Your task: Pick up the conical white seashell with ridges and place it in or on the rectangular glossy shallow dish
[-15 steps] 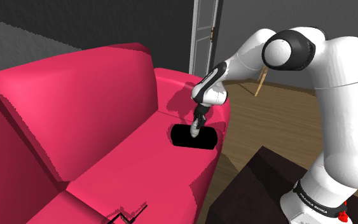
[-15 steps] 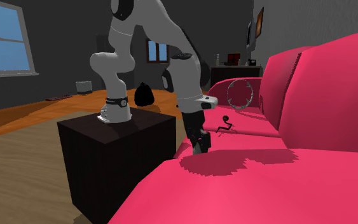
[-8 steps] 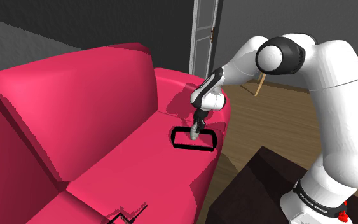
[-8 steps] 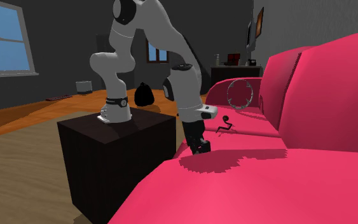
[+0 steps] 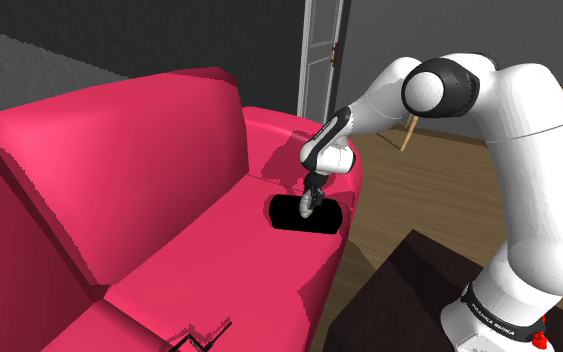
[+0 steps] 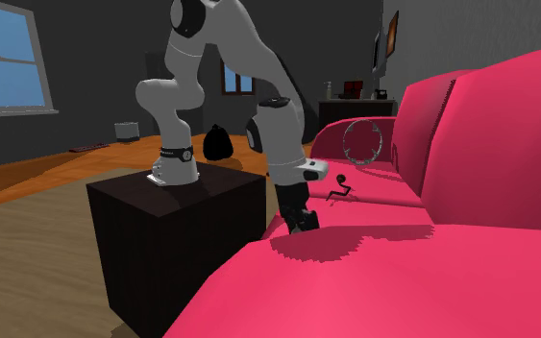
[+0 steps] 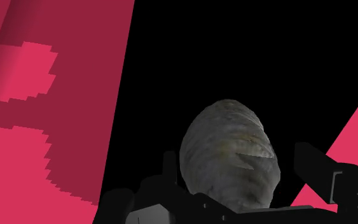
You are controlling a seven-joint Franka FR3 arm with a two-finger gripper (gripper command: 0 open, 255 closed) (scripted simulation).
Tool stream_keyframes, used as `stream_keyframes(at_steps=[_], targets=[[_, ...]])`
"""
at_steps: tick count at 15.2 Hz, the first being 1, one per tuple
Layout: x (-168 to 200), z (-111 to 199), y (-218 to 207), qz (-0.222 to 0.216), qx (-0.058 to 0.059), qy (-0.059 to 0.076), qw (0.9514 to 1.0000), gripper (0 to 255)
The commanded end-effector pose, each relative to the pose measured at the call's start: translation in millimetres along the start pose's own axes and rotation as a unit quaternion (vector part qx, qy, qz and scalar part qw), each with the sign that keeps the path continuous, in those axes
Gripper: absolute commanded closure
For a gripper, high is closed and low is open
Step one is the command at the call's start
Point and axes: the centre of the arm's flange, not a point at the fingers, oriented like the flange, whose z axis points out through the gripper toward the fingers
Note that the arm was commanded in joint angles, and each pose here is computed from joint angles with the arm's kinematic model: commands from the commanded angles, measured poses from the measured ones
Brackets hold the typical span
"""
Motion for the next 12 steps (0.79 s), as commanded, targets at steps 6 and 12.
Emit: stream_keyframes(at_steps=[6,12], targets=[[1,-25,-1,0.000,0.002,-0.001,1.0000,0],[1,-49,-1,0.000,0.002,-0.001,1.0000,0]])
